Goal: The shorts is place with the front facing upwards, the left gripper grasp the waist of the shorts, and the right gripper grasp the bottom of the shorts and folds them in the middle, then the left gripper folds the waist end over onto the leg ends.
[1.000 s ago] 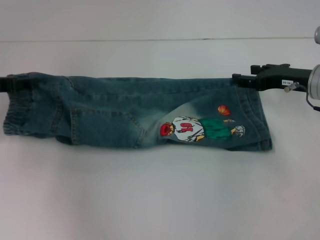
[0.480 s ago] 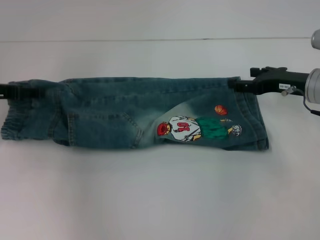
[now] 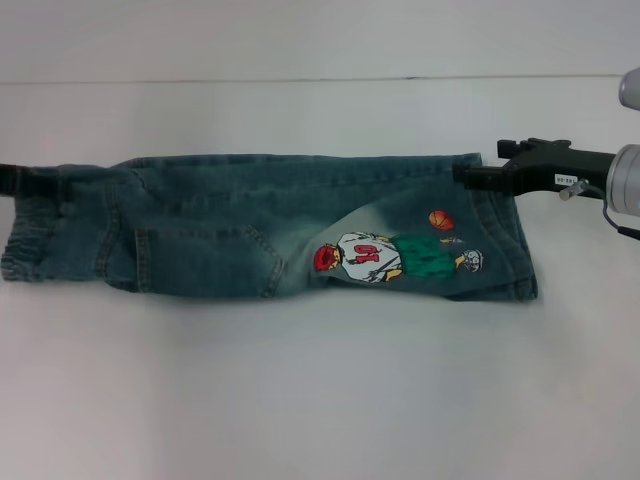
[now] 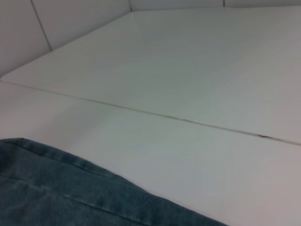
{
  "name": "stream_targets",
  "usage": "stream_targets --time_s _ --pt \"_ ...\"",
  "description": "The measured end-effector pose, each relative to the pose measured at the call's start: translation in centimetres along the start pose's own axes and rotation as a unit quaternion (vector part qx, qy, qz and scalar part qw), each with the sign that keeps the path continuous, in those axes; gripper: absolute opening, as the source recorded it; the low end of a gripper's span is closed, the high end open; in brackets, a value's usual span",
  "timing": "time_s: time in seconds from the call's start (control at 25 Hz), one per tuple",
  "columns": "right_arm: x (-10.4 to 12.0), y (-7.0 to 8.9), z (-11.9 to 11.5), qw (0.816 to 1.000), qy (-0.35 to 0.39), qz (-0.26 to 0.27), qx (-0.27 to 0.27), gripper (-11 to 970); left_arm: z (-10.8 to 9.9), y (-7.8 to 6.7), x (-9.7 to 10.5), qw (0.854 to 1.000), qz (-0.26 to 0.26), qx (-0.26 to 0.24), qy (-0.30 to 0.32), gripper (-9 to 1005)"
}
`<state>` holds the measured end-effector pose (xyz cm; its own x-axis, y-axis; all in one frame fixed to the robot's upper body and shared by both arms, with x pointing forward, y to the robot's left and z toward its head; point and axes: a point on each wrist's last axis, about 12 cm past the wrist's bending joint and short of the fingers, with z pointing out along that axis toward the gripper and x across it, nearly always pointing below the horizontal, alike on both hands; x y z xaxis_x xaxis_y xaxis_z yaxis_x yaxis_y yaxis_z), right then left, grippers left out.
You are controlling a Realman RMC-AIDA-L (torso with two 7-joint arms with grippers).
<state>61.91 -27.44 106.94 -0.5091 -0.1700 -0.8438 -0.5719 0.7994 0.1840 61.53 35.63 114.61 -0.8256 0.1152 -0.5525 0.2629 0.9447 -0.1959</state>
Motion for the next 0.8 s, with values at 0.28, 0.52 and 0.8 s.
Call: stream_targets --time_s 0.28,0.52,0.8 --pt "0.7 -0.2 -0.7 1.0 -0.024 0.015 0.004 897 -1.2 -0.1 -0.4 1.0 0.003 0.003 0.005 847" --pt "1.5 -0.4 -2.9 0.995 -0.083 0.042 -0.024 894 -2.7 0.0 0.6 0.996 -0.002 0.067 -0.051 846" --pt "1.8 1.4 -6.1 0.98 -0.127 0.013 -0.153 891 -3.4 1.0 3.5 0.988 -0.018 0.121 -0.098 846"
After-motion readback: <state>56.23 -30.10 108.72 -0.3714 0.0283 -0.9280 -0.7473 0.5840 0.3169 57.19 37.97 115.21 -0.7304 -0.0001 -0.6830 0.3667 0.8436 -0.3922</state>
